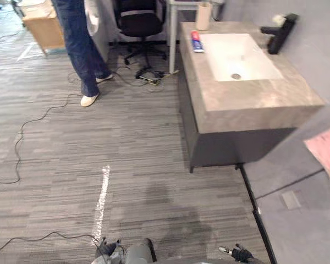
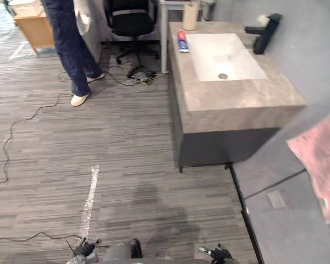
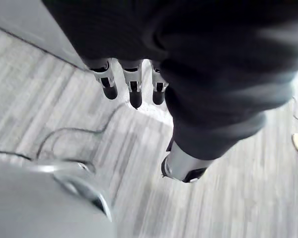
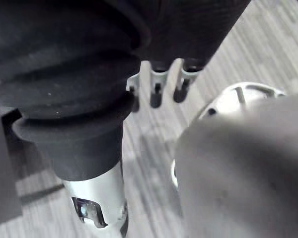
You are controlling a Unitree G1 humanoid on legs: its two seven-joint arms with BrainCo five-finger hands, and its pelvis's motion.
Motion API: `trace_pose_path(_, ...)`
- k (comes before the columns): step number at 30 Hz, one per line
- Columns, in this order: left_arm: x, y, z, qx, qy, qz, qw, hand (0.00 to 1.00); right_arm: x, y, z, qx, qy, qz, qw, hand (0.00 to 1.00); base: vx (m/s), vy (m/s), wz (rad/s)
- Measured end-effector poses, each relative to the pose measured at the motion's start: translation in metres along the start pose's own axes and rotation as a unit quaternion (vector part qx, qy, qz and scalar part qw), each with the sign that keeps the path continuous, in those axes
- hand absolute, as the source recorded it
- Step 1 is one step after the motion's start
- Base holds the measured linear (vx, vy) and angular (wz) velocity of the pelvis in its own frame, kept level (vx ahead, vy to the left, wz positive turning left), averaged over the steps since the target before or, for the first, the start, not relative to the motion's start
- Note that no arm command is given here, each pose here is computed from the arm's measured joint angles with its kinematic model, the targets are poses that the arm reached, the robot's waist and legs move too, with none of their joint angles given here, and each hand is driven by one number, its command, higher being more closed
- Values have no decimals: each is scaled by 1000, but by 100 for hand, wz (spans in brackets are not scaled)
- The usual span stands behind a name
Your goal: Organize washtable
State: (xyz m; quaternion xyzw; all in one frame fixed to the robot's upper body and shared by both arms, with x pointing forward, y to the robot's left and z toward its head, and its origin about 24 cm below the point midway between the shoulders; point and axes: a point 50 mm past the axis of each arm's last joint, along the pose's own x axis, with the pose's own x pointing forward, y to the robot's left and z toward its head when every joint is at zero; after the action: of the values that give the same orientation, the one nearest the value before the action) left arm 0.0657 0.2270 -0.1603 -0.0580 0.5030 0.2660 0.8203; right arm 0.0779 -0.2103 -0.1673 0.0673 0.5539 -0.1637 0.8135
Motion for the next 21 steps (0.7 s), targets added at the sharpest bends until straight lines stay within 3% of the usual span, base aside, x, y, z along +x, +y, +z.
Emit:
trace_pose_path(2,-3,1,-9,6,10,1,1000,0,-2,-7,-9,2,11,-10,1000,0,81,433,121)
trace_pose_path(4,-4,7,-18,54,25,-4,998,0,-8,-27,-9,23,-29,-49,998,0,112,292,170)
trace_pose_path(7,-10,25,-36,67,53,11,996,0,-5,-10,-2,10,-34,-17,999,0,101,175,60)
trace_pose_path(12,-10,16,-36,69,55,-8,996,0,-9,0,-11,19,-35,-2,999,0,275,85,67)
trace_pose_path(16,-14,16,-43,44,60,0,997,0,-17,-15,-45,19,14,-21,1000,0,536,-9,71)
trace_pose_path(21,-21,17,-57,-2,79,17,997,0,-16,-23,-40,-9,12,-25,1000,0,674,11,-19)
